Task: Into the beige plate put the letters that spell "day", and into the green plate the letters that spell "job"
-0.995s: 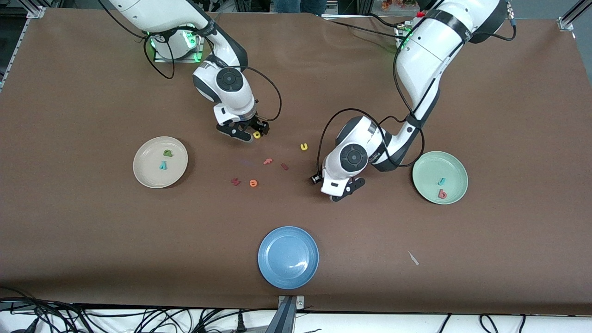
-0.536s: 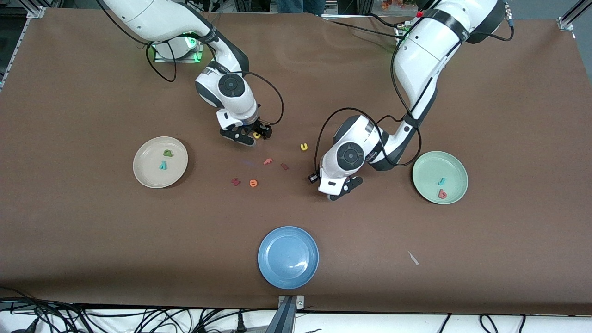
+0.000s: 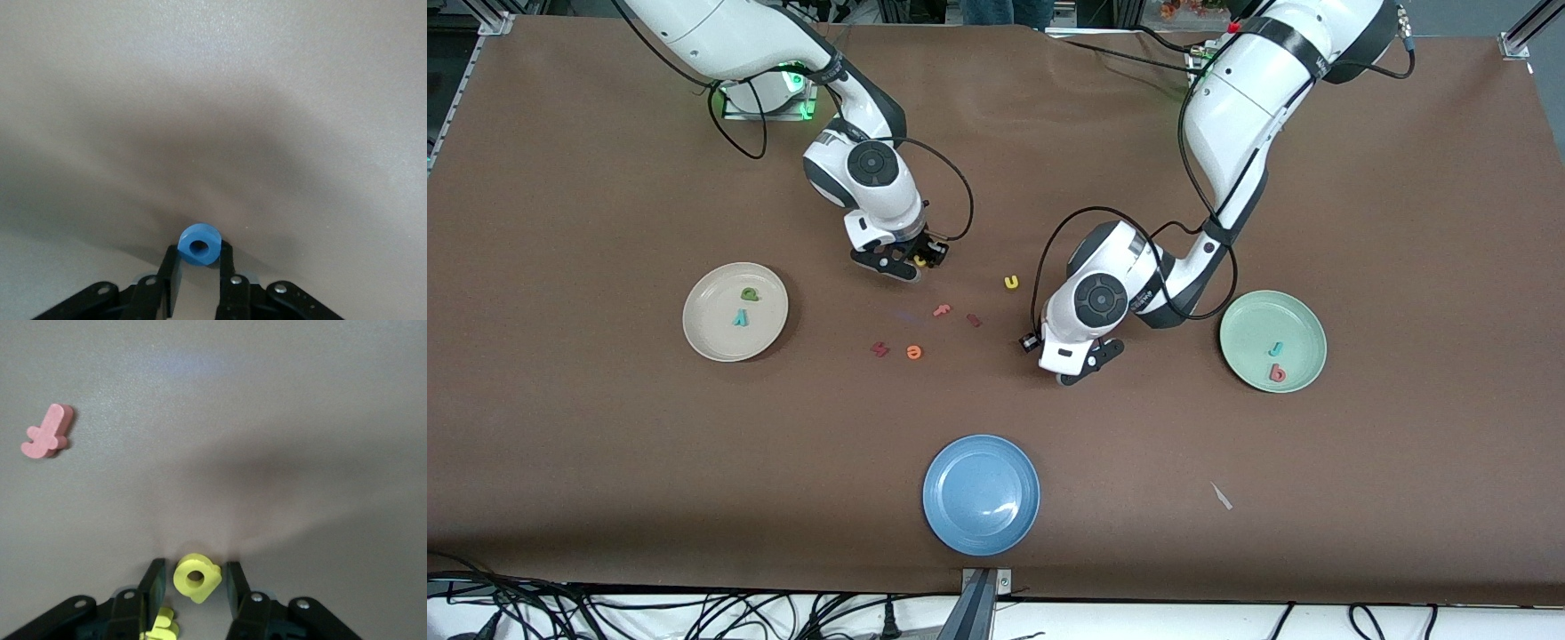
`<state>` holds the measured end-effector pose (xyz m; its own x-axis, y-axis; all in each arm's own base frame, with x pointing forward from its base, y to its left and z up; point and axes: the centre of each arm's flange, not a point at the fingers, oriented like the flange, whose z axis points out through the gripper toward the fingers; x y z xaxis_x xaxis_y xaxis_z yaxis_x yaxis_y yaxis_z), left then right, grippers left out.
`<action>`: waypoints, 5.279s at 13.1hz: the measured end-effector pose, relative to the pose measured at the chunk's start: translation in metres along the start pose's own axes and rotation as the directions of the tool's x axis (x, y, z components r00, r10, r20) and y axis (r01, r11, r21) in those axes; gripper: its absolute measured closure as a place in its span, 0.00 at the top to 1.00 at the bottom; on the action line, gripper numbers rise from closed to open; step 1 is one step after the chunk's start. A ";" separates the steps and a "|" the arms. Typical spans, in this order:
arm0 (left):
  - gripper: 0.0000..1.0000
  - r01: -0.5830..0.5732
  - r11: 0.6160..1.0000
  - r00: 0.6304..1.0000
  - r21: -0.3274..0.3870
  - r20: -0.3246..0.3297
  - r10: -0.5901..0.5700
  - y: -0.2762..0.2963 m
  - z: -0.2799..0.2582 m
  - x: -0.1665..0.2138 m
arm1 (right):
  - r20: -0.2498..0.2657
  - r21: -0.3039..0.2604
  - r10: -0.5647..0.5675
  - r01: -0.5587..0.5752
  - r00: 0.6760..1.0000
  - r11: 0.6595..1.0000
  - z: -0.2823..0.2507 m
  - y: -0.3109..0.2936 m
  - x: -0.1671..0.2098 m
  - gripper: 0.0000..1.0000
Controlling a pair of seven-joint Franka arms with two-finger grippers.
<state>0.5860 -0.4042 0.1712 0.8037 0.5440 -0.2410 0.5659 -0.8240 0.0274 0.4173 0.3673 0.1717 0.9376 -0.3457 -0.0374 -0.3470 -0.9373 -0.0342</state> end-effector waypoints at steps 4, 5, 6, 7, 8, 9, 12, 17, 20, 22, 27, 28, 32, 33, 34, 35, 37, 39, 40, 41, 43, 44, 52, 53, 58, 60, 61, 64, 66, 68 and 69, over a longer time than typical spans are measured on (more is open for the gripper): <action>0.25 0.012 1.000 1.000 -0.010 -0.009 -0.013 -0.002 -0.007 0.012 | -0.012 0.003 -0.007 0.007 1.000 1.000 -0.003 -0.001 0.002 0.31; 0.25 0.018 1.000 1.000 -0.008 -0.009 -0.018 -0.007 -0.020 0.028 | -0.017 0.002 -0.006 0.006 1.000 1.000 -0.003 0.000 0.005 0.31; 0.25 0.011 1.000 1.000 0.008 0.000 -0.011 -0.015 -0.039 0.045 | -0.025 0.000 -0.005 0.005 1.000 1.000 -0.004 0.002 0.009 0.31; 0.25 0.001 1.000 1.000 0.026 0.009 -0.002 -0.025 -0.065 0.063 | -0.033 -0.006 -0.008 0.008 0.999 1.000 -0.006 0.004 0.015 0.31; 0.25 -0.013 0.999 1.000 0.053 0.025 0.012 -0.040 -0.094 0.081 | -0.042 -0.019 -0.022 0.021 0.999 1.000 -0.012 0.007 0.022 0.31; 0.25 -0.036 0.996 0.999 0.080 0.043 0.032 -0.060 -0.124 0.099 | -0.053 -0.037 -0.041 0.039 0.998 0.999 -0.019 0.013 0.032 0.31; 0.25 -0.156 0.977 0.980 0.148 0.150 0.134 -0.152 -0.185 0.166 | -0.080 -0.107 -0.123 0.114 0.989 0.988 -0.050 0.045 0.077 0.31; 0.25 -0.317 0.927 0.933 0.199 0.244 0.266 -0.269 -0.163 0.247 | 0.007 -0.172 -0.350 0.346 0.937 0.922 -0.105 0.129 0.155 0.31; 0.25 -0.360 0.915 0.903 0.182 0.314 0.293 -0.296 -0.120 0.255 | 0.057 -0.159 -0.470 0.472 0.881 0.867 -0.129 0.210 0.208 0.31; 0.32 -0.377 0.909 0.890 0.180 0.342 0.301 -0.299 -0.104 0.250 | 0.082 -0.154 -0.517 0.523 0.852 0.838 -0.129 0.254 0.230 0.31; 0.85 -0.379 0.912 0.912 0.160 0.232 0.338 -0.282 -0.161 0.252 | 0.101 -0.154 -0.546 0.556 0.831 0.817 -0.128 0.285 0.242 0.36; 0.96 -0.377 0.913 0.920 0.153 0.177 0.350 -0.276 -0.192 0.252 | 0.105 -0.150 -0.543 0.553 0.833 0.820 -0.128 0.285 0.241 0.46; 1.00 -0.372 0.917 0.923 0.143 -0.049 0.382 -0.267 -0.330 0.221 | 0.138 -0.097 -0.493 0.507 0.859 0.857 -0.137 0.284 0.241 0.88; 1.00 -0.372 0.917 0.917 0.145 -0.093 0.387 -0.269 -0.360 0.210 | 0.146 -0.094 -0.489 0.505 0.860 0.858 -0.144 0.281 0.243 0.94; 1.00 -0.381 0.912 0.908 0.150 -0.127 0.400 -0.273 -0.387 0.197 | 0.153 -0.088 -0.487 0.502 0.860 0.860 -0.153 0.276 0.245 0.94; 1.00 -0.396 0.905 0.895 0.158 -0.154 0.419 -0.278 -0.410 0.186 | 0.157 -0.082 -0.488 0.504 0.859 0.860 -0.167 0.267 0.249 0.95; 1.00 -0.419 0.892 0.875 0.169 -0.185 0.447 -0.284 -0.436 0.171 | 0.167 -0.079 -0.492 0.509 0.855 0.857 -0.204 0.246 0.254 0.98; 1.00 -0.428 0.887 0.868 0.173 -0.194 0.456 -0.285 -0.449 0.164 | 0.167 -0.083 -0.493 0.511 0.853 0.856 -0.243 0.231 0.259 0.98; 1.00 -0.436 0.882 0.866 0.176 -0.186 0.465 -0.286 -0.455 0.161 | 0.162 -0.085 -0.493 0.510 0.855 0.856 -0.265 0.226 0.262 0.98; 1.00 -0.444 0.878 0.861 0.177 -0.186 0.473 -0.285 -0.462 0.158 | 0.157 -0.087 -0.490 0.506 0.858 0.858 -0.288 0.224 0.264 0.98; 1.00 -0.461 0.869 0.850 0.178 -0.191 0.490 -0.280 -0.467 0.153 | 0.154 -0.091 -0.488 0.504 0.859 0.859 -0.329 0.221 0.265 0.98; 1.00 -0.466 0.866 0.848 0.179 -0.190 0.496 -0.277 -0.466 0.151 | 0.155 -0.093 -0.495 0.511 0.855 0.854 -0.342 0.218 0.263 0.98; 1.00 -0.503 0.856 0.833 0.118 -0.199 0.517 -0.259 -0.468 0.139 | 0.152 -0.053 -0.474 0.486 0.867 0.872 -0.402 0.267 0.263 0.99; 1.00 -0.505 0.857 0.833 0.102 -0.204 0.515 -0.258 -0.471 0.138 | 0.151 -0.055 -0.476 0.488 0.867 0.871 -0.409 0.266 0.257 0.99; 1.00 -0.512 0.854 0.822 0.091 -0.237 0.518 -0.254 -0.491 0.117 | 0.170 -0.053 -0.490 0.505 0.855 0.862 -0.400 0.256 0.251 0.99; 1.00 -0.508 0.855 0.823 0.103 -0.236 0.517 -0.251 -0.490 0.113 | 0.170 -0.053 -0.495 0.510 0.852 0.859 -0.400 0.253 0.250 0.99; 1.00 -0.508 0.856 0.825 0.094 -0.232 0.515 -0.251 -0.489 0.112 | 0.169 -0.053 -0.496 0.511 0.852 0.858 -0.400 0.252 0.250 1.00; 1.00 -0.516 0.852 0.823 0.090 -0.224 0.523 -0.260 -0.488 0.119 | 0.157 -0.043 -0.487 0.499 0.859 0.865 -0.403 0.257 0.253 1.00; 1.00 -0.515 0.852 0.824 0.092 -0.219 0.522 -0.263 -0.486 0.122 | 0.147 -0.042 -0.484 0.494 0.863 0.868 -0.408 0.259 0.254 1.00; 1.00 -0.509 0.856 0.830 0.092 -0.212 0.517 -0.266 -0.483 0.126 | 0.147 -0.041 -0.484 0.494 0.863 0.869 -0.407 0.258 0.255 1.00; 1.00 -0.507 0.857 0.832 0.092 -0.209 0.515 -0.267 -0.481 0.128 | 0.149 -0.041 -0.484 0.494 0.863 0.869 -0.406 0.258 0.255 1.00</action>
<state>0.6260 -0.0387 0.5997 0.9980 0.0613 0.0162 0.0603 -0.9966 0.0567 0.5766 0.0186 0.5591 0.9730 0.1618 -0.1647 0.1627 -0.9866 -0.0075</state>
